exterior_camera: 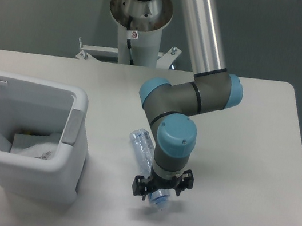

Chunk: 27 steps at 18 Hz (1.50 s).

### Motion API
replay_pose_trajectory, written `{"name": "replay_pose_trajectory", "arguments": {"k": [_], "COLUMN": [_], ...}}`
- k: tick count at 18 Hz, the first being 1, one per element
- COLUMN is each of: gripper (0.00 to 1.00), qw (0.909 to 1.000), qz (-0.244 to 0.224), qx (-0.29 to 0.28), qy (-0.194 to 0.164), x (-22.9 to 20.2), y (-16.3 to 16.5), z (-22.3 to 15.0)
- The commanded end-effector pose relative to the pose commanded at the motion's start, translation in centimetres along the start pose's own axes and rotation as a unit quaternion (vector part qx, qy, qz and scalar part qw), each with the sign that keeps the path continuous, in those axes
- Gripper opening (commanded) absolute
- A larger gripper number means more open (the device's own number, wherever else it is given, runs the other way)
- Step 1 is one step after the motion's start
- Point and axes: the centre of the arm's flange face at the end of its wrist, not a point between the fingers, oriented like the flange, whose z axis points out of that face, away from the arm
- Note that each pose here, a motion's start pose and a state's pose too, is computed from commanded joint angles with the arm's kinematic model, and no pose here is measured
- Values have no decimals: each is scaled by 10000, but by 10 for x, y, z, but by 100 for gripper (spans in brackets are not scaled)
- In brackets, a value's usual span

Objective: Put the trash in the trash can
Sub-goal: 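Lower the gripper around the bottle's capped end and close it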

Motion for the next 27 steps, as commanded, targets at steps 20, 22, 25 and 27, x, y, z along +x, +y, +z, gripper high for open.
{"name": "replay_pose_trajectory", "arguments": {"k": [20,22,25,27], "gripper": [100,100,100,100], "qw": [9992,9991,9985,9984], "qz": [91,92,147,171], "qx": [-186,-225,-253,-246], "qy": [-341,-353,-461,-475], "x": [9,9,11,14], "y": [6,6,7,6], "z": [29,34,36,36]}}
